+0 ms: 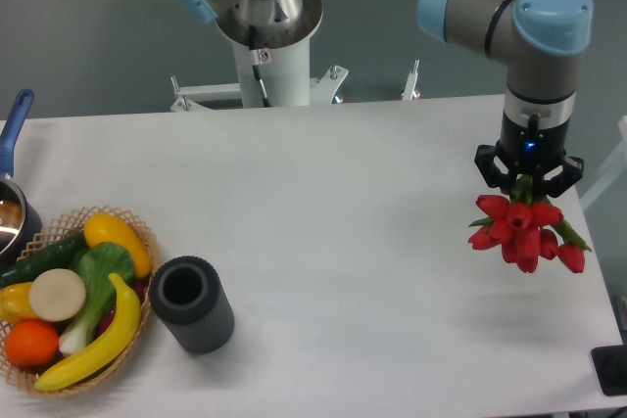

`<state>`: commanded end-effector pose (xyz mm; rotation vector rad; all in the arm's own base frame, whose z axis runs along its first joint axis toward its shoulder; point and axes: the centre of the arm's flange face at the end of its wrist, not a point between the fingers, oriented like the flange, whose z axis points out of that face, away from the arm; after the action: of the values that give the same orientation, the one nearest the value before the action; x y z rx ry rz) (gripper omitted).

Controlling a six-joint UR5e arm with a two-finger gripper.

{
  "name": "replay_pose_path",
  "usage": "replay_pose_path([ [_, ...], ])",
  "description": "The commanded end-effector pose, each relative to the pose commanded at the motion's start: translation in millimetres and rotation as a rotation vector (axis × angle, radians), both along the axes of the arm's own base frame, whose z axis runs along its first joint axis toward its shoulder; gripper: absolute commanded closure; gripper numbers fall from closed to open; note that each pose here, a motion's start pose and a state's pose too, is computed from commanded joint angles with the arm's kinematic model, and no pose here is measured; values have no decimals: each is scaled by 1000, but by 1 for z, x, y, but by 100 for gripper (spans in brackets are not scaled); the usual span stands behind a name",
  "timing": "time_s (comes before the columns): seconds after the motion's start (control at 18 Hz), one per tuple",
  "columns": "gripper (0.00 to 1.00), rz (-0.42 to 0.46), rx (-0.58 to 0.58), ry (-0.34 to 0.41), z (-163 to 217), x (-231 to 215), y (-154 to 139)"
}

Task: Insert the flowers into the vase
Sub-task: 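Lift the held red tulip bunch and start moving toward the grey vase, then swing the gripper with tulips over the grey vase, stems pointing down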

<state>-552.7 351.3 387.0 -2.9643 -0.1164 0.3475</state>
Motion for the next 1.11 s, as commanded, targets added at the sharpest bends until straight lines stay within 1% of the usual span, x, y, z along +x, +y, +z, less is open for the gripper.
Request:
replay_pose_path([
  [0.22,97,0,6,-7,-1,8,9],
  [0.39,97,19,21,-13,0,18,25],
  [0.5,98,5,28,-15,1,26,34],
  [0.56,98,-3,52,-18,3,32,40],
  [0.67,97,17,127,-16,19,46,54],
  [0.78,97,-29,237,-16,28,62,80],
  [0.89,97,-14,324,-58,33,78,100],
  [0.94,100,1,363,-88,35,85,111],
  [1.0,100,5,405,-128,36,94,122],
  [1.11,100,-12,469,-195,32,100,138],
])
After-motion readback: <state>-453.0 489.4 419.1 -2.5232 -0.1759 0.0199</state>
